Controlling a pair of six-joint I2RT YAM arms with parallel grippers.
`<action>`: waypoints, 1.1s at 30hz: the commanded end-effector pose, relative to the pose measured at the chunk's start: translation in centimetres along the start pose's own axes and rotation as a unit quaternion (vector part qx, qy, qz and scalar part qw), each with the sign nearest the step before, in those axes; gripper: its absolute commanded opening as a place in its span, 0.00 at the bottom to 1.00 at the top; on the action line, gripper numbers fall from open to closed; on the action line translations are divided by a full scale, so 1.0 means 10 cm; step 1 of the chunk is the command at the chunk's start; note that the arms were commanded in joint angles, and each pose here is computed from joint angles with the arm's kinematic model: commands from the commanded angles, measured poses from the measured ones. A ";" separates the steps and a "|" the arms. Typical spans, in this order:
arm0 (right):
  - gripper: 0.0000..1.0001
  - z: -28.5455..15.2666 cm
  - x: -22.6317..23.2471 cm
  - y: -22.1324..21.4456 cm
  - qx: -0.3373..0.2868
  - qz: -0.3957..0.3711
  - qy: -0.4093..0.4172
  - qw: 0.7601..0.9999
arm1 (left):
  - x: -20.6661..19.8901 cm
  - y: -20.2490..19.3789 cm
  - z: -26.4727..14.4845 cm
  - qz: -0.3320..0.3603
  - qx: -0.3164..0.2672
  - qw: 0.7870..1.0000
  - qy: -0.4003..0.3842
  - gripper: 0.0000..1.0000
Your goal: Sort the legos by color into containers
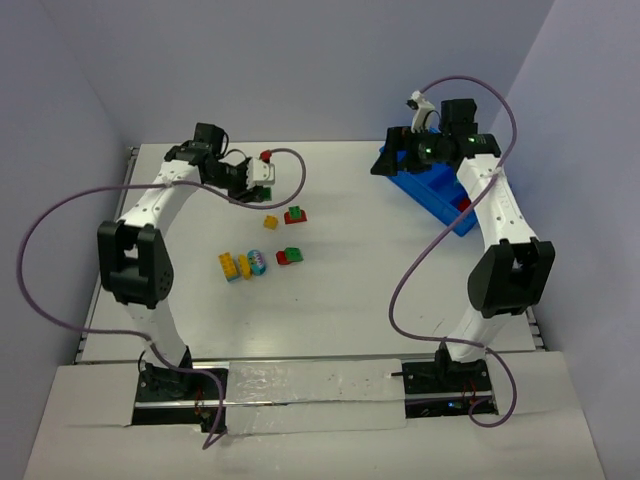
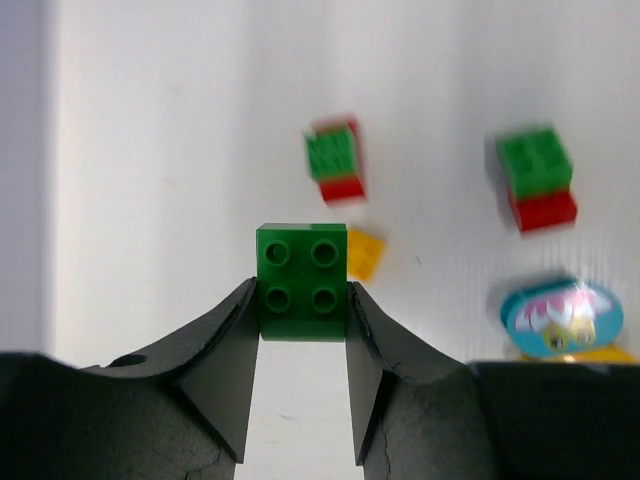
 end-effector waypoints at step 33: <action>0.69 0.88 1.18 0.07 0.094 0.040 0.280 0.955 | 0.36 1.66 -0.04 0.041 -0.158 0.973 0.164 0.04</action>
Point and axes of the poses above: each gripper's point midway between its finger pads, its own z axis out along the fingers, its own x axis along the line the jaws close on, y = z × x, the point moved 9 cm from there along -z, back along the fingers, and after that the axes turned 14 degrees about z, right-handed, at the moved point
